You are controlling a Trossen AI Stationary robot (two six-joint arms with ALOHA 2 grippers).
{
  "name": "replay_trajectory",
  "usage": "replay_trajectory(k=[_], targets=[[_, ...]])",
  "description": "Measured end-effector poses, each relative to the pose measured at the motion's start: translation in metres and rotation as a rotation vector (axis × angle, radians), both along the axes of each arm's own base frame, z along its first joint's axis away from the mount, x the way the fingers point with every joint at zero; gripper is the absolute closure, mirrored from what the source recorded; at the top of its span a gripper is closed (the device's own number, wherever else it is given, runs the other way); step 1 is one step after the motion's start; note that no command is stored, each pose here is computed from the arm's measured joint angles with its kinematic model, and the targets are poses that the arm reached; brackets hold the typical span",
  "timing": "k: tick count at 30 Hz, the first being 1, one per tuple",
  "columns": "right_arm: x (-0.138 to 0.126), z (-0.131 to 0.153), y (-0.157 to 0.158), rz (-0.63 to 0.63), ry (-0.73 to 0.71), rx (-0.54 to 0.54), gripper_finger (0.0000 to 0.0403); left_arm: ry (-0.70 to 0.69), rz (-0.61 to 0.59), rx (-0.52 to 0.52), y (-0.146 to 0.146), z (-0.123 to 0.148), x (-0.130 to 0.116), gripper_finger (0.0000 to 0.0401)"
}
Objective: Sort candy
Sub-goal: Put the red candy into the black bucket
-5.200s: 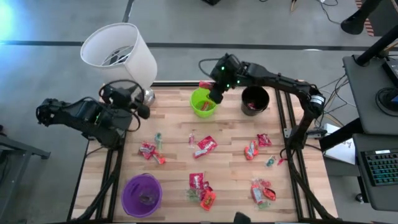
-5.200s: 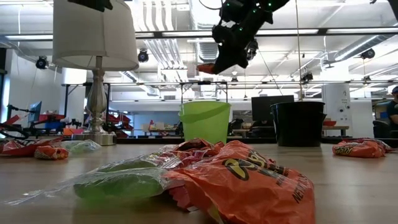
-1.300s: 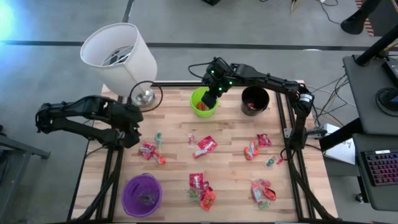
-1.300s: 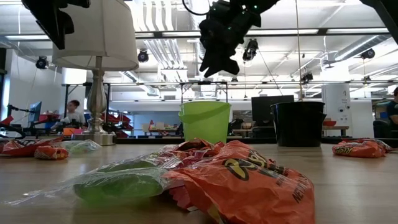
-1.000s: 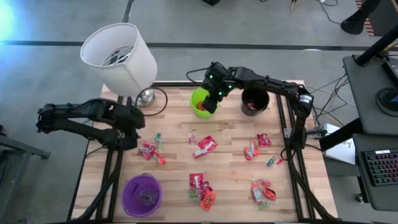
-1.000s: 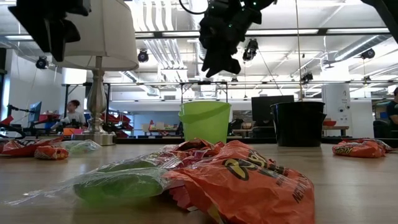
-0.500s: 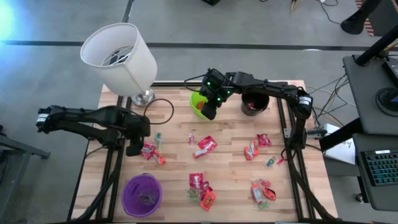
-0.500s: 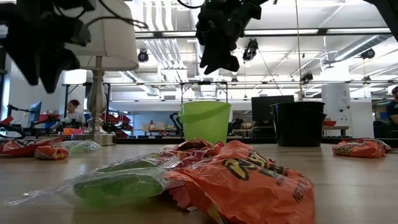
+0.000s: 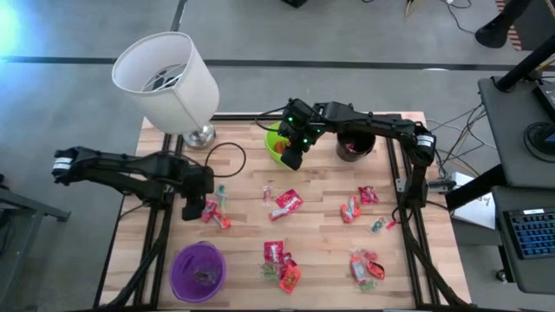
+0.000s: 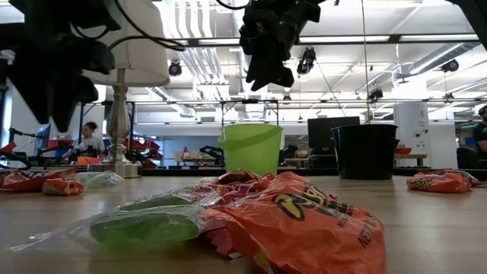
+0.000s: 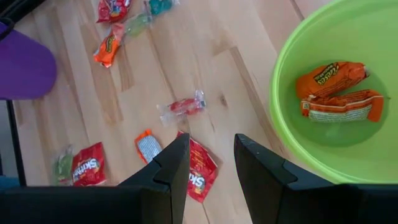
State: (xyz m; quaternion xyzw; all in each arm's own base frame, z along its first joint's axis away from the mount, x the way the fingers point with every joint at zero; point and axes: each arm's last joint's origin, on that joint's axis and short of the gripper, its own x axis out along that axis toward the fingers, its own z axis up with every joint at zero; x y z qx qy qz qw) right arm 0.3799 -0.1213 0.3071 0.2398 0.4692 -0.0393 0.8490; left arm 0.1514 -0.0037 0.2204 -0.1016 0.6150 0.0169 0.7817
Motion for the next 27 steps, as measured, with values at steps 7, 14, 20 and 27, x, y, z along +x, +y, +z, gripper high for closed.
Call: replay_trajectory(k=[7,14,20,27], targets=[[0.0,0.0,0.0,0.002,-0.001,-0.002,0.0284,0.083,0.123,-0.026,0.0,-0.011,0.014,0.0217],[0.0,0.0,0.001,0.005,0.0,-0.002,0.0284,0.13,0.105,-0.019,0.0,-0.024,0.023,0.0217],[-0.002,-0.001,0.002,0.017,0.023,0.0,0.0284,0.146,0.092,-0.012,0.0,-0.032,0.03,0.0217],[-0.004,-0.003,0.004,0.059,0.049,-0.012,0.0284,0.208,0.1,-0.006,0.0,-0.042,0.036,0.0217]])
